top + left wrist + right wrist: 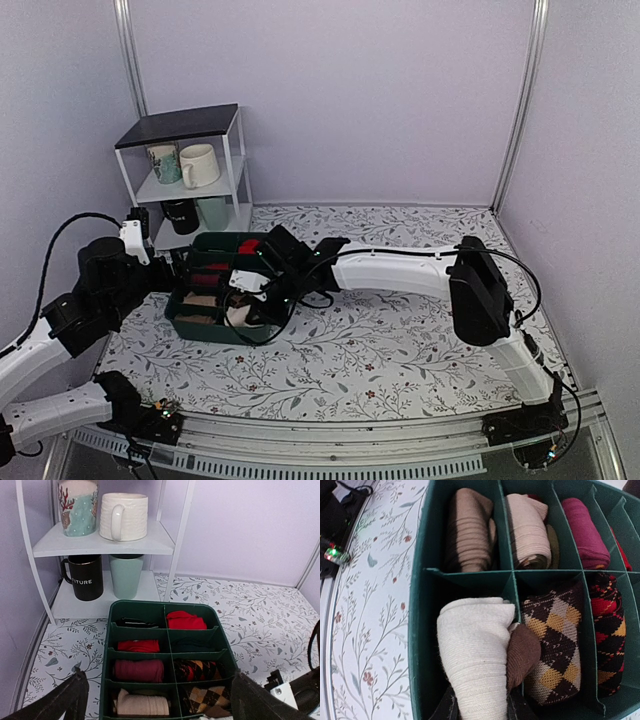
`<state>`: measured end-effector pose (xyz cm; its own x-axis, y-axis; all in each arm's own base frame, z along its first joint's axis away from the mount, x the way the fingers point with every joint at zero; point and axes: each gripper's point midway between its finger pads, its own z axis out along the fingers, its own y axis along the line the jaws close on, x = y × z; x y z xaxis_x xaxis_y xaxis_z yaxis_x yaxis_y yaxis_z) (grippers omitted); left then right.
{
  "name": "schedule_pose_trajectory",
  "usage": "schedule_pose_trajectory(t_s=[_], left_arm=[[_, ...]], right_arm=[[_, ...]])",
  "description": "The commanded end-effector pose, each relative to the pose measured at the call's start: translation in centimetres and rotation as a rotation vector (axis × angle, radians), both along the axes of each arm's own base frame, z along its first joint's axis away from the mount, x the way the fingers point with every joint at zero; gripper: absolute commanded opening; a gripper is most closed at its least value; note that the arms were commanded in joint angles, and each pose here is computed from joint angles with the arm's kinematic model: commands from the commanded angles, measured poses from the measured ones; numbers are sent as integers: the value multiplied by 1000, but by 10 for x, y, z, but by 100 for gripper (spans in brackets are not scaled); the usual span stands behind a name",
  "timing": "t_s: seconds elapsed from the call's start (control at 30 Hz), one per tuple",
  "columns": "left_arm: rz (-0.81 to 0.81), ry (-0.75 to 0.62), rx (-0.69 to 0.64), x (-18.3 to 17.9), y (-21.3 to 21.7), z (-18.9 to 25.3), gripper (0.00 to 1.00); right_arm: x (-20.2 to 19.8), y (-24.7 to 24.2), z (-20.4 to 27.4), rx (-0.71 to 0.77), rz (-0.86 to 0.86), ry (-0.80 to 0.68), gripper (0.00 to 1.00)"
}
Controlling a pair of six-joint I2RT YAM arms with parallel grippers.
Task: Roll the socks
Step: Place the sock in the storage box.
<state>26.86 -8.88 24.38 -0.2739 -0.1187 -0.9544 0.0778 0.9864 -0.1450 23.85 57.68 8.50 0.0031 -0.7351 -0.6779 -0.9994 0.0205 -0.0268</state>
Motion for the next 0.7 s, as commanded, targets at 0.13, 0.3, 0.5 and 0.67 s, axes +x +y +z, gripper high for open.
schedule_pose_trajectory(t_s=[0.13, 0.3, 0.5, 0.67], left_arm=[[-21, 3, 1, 2, -3, -5, 100], [-42, 11, 2, 5, -9, -6, 99], [-46, 7, 6, 4, -9, -8, 100], [-69, 26, 14, 7, -15, -12, 99]], right_arm=[[-60, -89, -84, -440, 12, 200, 1], [-54, -63, -79, -407, 11, 194, 1], [-55, -58, -77, -391, 21, 185, 1], [-50, -35, -76, -310, -11, 204, 1]])
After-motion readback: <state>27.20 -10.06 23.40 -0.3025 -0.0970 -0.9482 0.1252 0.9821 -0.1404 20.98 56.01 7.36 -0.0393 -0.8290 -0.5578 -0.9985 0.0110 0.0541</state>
